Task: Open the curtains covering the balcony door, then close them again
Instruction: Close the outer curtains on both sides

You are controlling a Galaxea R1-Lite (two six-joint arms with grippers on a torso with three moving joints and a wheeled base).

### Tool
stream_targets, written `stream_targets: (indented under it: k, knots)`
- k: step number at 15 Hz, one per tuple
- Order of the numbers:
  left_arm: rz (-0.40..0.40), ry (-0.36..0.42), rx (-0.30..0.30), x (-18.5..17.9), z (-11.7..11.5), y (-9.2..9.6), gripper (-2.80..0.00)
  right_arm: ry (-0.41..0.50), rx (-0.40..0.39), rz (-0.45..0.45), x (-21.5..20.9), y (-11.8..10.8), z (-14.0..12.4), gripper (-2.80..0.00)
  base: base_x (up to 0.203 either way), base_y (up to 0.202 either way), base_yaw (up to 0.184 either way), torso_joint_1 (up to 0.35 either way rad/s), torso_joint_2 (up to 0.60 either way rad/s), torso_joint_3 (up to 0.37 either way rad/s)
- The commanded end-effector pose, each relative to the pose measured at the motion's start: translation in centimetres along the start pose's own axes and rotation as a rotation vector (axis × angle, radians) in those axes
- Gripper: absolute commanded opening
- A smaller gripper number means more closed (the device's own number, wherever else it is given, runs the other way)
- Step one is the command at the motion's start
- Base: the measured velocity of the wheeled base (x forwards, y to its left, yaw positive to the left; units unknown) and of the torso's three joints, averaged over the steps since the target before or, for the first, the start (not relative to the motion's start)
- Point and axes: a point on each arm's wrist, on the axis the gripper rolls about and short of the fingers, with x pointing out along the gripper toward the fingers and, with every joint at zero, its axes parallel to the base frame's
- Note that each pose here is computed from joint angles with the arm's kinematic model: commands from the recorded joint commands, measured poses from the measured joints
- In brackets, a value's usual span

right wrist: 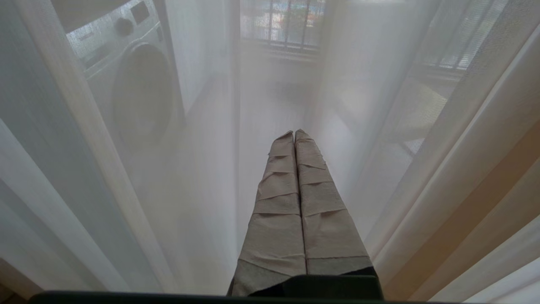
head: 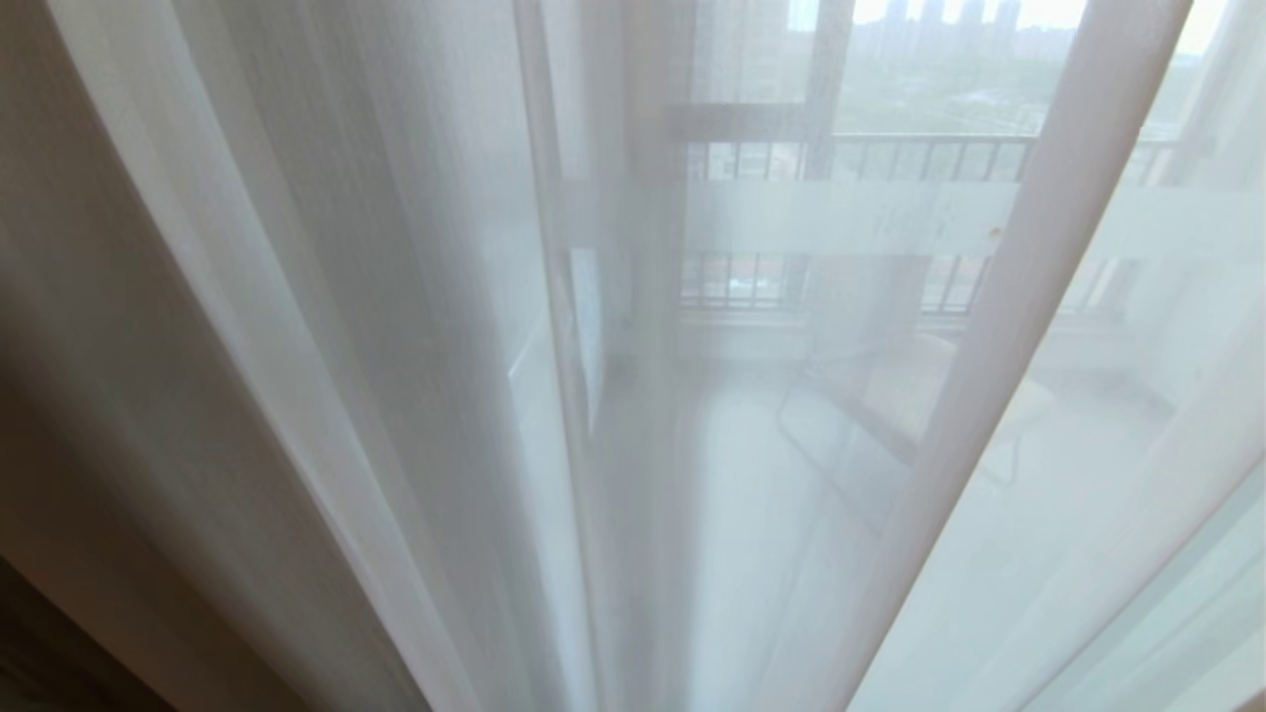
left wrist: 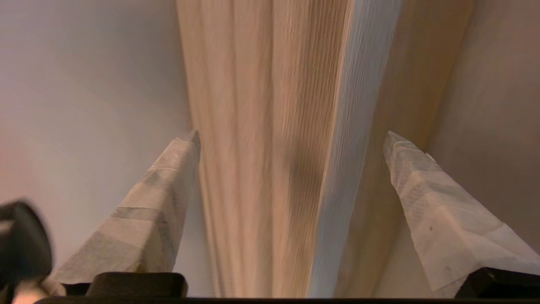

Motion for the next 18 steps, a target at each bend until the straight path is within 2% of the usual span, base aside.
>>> stream_targets:
  k: [1, 4, 6, 10, 12, 13, 16, 18]
  knots:
    - [0.001, -0.002, -0.001, 2.7, -2.0, -0.7, 0.00, 0.000, -0.001, 0.002, 0.0, 0.0, 0.0, -2.80, 0.000, 0.000, 0.000, 0.000, 0.00, 0.000]
    - [-0.027, 0.010, -0.005, 4.1, -2.9, -1.2, 0.00, 0.000, -0.001, 0.001, 0.0, 0.0, 0.0, -2.80, 0.000, 0.000, 0.000, 0.000, 0.00, 0.000]
    - [-0.060, 0.012, -0.031, 5.1, -3.3, -1.6, 0.00, -0.001, -0.001, 0.001, 0.0, 0.0, 0.0, -2.80, 0.000, 0.000, 0.000, 0.000, 0.00, 0.000]
    - [-0.118, -0.044, -0.050, 6.6, -4.3, -2.1, 0.00, 0.000, -0.001, 0.001, 0.0, 0.0, 0.0, -2.80, 0.000, 0.000, 0.000, 0.000, 0.00, 0.000]
    - [-0.133, -0.046, -0.052, 6.8, -4.7, -2.4, 0.00, 0.000, -0.001, 0.001, 0.0, 0.0, 0.0, -2.80, 0.000, 0.000, 0.000, 0.000, 0.00, 0.000]
    - [-0.150, -0.046, -0.051, 6.9, -4.9, -2.6, -2.80, 0.000, -0.001, 0.002, 0.0, 0.0, 0.0, -2.80, 0.000, 0.000, 0.000, 0.000, 0.00, 0.000]
    - [-0.197, -0.069, -0.053, 7.2, -4.9, -2.9, -2.80, 0.000, -0.001, 0.001, 0.0, 0.0, 0.0, -2.80, 0.000, 0.000, 0.000, 0.000, 0.00, 0.000]
    - [-0.261, -0.086, -0.055, 7.1, -4.8, -2.9, -2.80, -0.001, -0.001, 0.000, 0.0, 0.0, 0.0, -2.80, 0.000, 0.000, 0.000, 0.000, 0.00, 0.000]
